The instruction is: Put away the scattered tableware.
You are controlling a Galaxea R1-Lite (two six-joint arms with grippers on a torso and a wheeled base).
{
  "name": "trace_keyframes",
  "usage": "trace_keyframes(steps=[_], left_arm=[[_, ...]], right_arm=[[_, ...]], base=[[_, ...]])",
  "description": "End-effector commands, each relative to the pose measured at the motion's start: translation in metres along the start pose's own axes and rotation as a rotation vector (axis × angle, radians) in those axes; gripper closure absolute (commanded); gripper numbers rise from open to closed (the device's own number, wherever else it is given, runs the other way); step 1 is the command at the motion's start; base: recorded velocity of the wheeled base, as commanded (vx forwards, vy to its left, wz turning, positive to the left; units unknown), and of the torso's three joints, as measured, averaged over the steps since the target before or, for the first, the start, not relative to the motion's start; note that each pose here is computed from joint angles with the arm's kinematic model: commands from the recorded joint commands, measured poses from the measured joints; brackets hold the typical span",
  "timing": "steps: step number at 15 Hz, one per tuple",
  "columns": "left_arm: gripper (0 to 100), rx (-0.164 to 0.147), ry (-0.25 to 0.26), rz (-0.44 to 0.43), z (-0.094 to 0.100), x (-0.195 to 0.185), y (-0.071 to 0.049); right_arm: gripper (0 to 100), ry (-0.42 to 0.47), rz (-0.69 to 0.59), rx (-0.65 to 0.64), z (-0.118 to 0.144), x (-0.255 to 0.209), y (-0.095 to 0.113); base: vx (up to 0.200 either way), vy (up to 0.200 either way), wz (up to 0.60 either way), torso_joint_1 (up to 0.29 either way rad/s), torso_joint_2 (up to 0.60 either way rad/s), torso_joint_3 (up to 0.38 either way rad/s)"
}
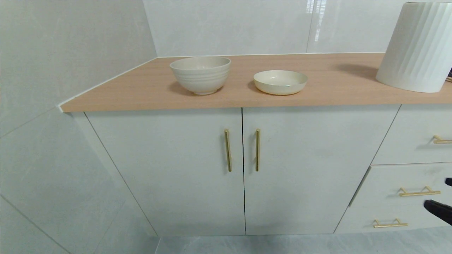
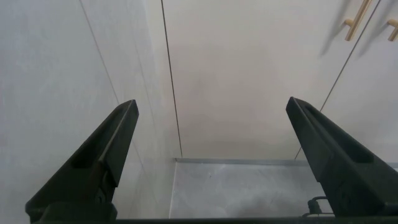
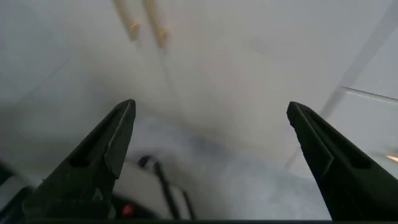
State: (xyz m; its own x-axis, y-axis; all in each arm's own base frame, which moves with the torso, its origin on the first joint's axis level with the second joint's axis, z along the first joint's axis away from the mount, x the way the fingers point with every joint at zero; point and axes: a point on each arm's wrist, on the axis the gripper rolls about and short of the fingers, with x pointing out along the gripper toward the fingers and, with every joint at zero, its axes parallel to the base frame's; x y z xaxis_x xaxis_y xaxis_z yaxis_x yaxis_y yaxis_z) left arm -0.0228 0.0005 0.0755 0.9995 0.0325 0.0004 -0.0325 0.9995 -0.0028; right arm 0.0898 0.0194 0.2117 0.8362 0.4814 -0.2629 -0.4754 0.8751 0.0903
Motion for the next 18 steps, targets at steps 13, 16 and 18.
trace_keyframes(steps=[13,16,18], left_arm=[[0,0.000,0.000,0.001,0.000,0.000,0.000],[0,0.000,0.000,0.000,0.000,0.000,0.000],[0,0.000,0.000,0.001,0.000,0.000,0.000]], right_arm=[[0,0.198,0.385,0.107,0.039,0.243,0.031],[0,0.228,0.329,0.108,0.024,0.265,0.032],[0,0.221,0.245,0.106,0.022,0.282,0.040]], base=[[0.000,0.000,0.00,0.000,0.00,0.000],[0.000,0.000,0.00,0.000,0.00,0.000],[0.000,0.000,0.00,0.000,0.00,0.000]])
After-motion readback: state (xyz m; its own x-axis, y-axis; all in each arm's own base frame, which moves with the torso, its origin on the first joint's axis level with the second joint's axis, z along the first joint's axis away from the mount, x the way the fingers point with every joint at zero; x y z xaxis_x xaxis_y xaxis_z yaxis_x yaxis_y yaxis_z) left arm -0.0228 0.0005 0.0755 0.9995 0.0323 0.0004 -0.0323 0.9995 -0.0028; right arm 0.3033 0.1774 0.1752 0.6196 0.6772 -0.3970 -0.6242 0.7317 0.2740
